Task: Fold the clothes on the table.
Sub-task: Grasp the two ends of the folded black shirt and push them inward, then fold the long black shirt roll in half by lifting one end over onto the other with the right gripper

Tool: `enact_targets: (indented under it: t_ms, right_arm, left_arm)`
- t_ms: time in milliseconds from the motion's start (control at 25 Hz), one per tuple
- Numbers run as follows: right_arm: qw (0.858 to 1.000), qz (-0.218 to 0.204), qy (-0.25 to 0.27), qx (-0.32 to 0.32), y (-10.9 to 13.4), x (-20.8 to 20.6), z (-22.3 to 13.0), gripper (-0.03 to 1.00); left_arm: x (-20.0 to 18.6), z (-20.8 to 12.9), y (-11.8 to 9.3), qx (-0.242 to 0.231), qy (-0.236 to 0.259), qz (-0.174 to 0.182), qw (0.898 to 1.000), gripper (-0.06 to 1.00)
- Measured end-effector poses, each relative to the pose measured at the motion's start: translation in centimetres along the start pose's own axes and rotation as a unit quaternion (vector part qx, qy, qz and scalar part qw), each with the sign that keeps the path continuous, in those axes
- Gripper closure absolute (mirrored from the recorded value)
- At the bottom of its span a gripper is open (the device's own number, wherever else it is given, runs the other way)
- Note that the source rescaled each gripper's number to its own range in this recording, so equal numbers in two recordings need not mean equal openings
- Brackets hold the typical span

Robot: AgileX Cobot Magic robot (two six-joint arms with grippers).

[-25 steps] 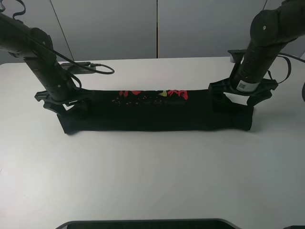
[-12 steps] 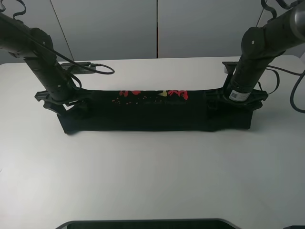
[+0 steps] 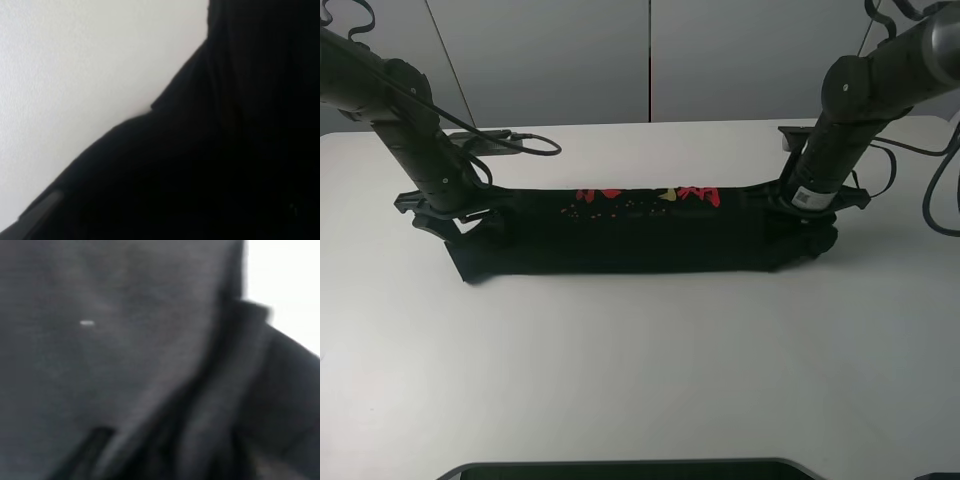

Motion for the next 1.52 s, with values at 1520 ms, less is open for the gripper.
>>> enact_targets:
  t_ms: [1520]
  right_arm:
    - [0.926, 0.359, -0.033, -0.110, 15.9, -14.1, -2.6, 0.90]
  left_arm:
    - [0.1, -0.3, 0.0, 0.002, 0.009, 0.000, 1.000, -0.05]
Point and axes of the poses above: a point on each arm's last joint axis where the gripper is mounted, x pointing out along that axis toward the gripper, y along the wrist's bending axis when the last joint is at zero, z = x × y, the point moved 8 cm from there along x, pointing out along that axis toward the gripper, and after that the axes turned 8 degrees about x, right-handed, at the moved point
